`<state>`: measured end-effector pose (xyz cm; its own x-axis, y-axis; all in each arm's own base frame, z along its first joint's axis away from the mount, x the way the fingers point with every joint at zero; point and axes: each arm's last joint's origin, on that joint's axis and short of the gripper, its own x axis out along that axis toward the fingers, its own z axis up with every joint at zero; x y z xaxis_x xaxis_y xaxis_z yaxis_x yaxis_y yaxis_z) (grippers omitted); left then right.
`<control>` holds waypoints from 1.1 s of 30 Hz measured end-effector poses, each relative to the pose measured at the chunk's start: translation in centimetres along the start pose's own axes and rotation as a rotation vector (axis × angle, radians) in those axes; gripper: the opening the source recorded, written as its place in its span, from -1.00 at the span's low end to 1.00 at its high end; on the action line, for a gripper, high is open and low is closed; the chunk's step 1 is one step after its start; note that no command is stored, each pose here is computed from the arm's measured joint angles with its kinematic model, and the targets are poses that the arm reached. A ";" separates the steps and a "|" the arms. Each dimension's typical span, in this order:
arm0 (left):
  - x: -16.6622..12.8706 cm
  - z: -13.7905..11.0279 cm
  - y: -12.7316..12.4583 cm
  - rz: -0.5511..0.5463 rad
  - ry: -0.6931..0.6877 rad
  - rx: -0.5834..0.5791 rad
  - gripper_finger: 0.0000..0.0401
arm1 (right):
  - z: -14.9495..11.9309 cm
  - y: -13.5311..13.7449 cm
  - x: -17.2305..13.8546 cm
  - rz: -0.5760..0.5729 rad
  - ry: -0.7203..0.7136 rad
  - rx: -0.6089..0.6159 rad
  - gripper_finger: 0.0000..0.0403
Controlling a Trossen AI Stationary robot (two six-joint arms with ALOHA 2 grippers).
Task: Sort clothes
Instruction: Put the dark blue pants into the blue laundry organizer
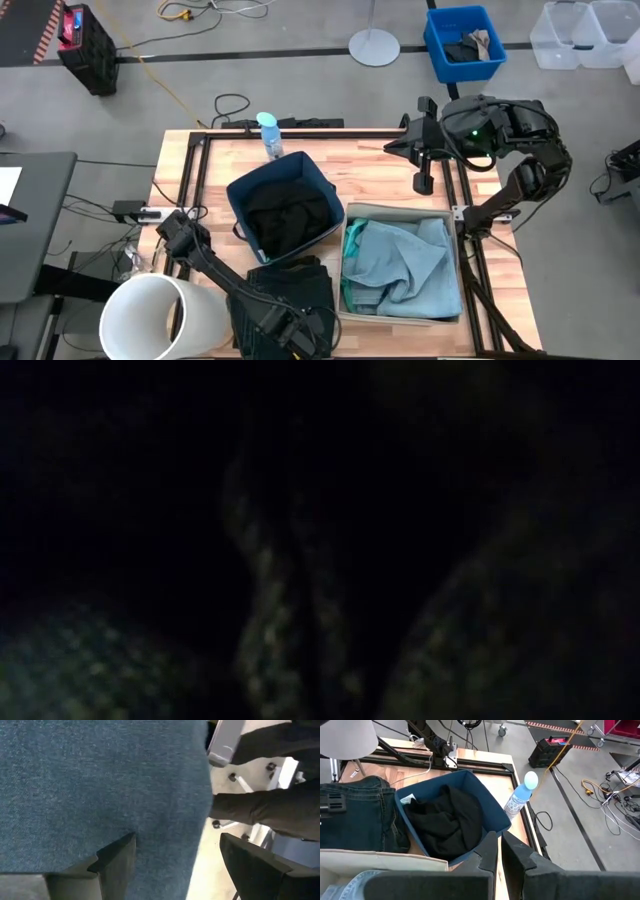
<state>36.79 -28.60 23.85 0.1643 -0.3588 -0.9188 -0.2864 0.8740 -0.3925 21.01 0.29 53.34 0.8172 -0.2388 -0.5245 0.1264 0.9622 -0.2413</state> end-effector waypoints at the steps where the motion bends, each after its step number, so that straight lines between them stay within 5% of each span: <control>1: 0.1 0.0 0.0 0.010 -0.002 -0.003 0.41 | 0.0 0.0 0.0 0.000 0.000 0.000 -0.80; 25: 1.4 -1.4 0.1 0.088 -0.025 0.025 0.41 | 0.0 -0.1 0.0 -0.003 -0.002 -0.021 -0.80; 33: 4.5 -1.8 0.4 0.151 0.026 0.031 0.41 | 0.0 -0.1 0.0 -0.003 -0.001 -0.025 -0.80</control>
<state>35.68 -30.45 19.49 0.0967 -0.2309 -0.9682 -0.2768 0.9281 -0.2490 21.03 0.23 53.36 0.8175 -0.2413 -0.5229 0.1147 0.9580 -0.2627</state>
